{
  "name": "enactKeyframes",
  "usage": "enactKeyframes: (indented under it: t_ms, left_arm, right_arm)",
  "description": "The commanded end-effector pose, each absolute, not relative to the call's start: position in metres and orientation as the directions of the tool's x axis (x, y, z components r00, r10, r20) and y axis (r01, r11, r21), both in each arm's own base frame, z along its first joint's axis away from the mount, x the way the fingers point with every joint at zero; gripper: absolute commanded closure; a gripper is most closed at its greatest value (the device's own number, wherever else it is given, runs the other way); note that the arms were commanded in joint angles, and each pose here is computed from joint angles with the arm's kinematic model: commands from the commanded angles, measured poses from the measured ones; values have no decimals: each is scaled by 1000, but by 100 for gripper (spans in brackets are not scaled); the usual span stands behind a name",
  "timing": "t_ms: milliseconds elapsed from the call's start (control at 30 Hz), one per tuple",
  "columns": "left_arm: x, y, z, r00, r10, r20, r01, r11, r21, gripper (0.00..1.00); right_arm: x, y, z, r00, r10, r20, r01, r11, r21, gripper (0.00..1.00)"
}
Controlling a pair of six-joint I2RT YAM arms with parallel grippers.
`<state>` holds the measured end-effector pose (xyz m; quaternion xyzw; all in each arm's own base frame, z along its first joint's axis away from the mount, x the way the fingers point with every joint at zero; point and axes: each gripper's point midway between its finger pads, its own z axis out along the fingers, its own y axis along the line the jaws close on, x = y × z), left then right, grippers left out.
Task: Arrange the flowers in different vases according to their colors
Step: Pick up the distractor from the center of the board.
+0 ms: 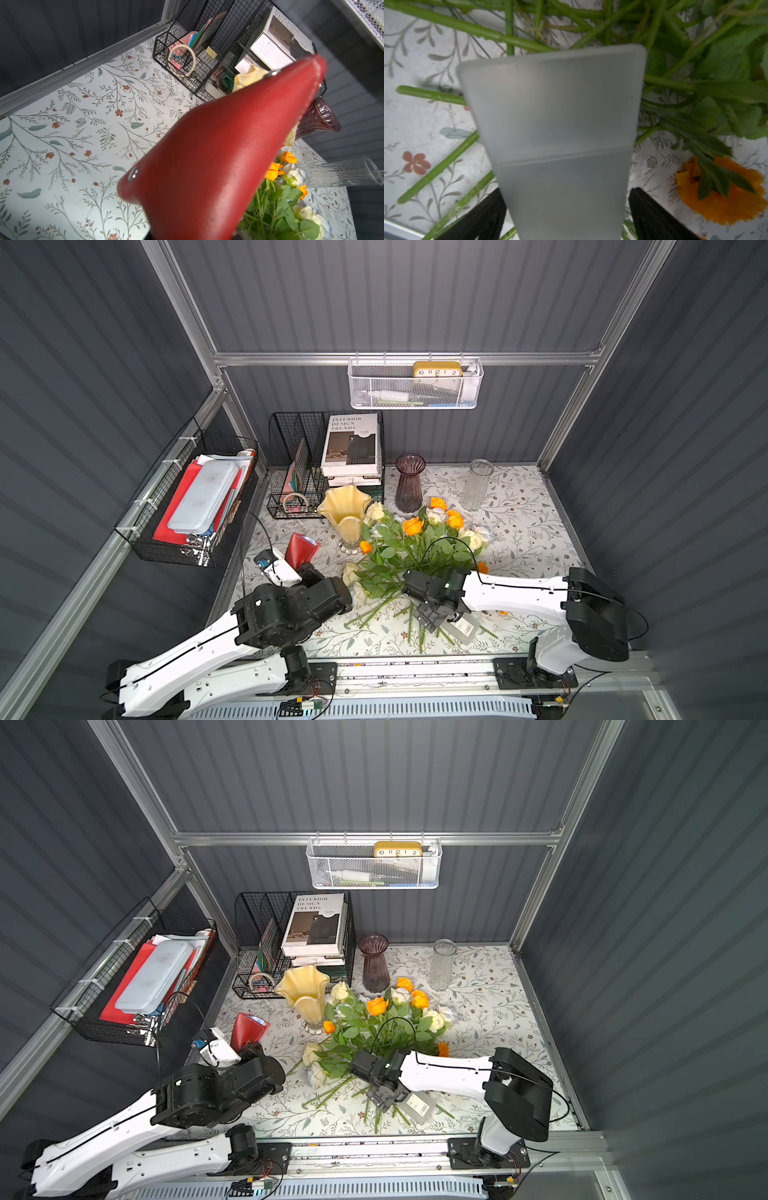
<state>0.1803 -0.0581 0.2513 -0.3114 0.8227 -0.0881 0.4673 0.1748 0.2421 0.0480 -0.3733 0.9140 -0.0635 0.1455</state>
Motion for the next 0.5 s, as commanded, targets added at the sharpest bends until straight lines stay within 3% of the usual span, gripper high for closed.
enactKeyframes:
  t_ms: [0,100,133,300,467]
  left_arm:
    - [180,-57,243,-388,-575,-720,-457,799,-391,73]
    - [183,-63,237,-395,-572,-719,-477,796,-372,73]
    - [183,-63,236,-395,-572,-719,-483,795,-367,72]
    - [199,-79,264,-380,-531,-757,-420,828,-370,71]
    - [246,-91,301,-375,-437,-817,-369,880,-301,71]
  right_arm:
    - [186,241,52,-670,-700,-247,-648,714,-266,18]
    - [189,242,57,-662,-695,-281,-641,719,-268,43]
    - [190,241,60,-660,-695,-286,-639,719,-274,47]
    - [204,234,98,-641,-669,-376,-594,742,-309,46]
    - [235,204,151,-687,-536,-491,-472,842,-259,46]
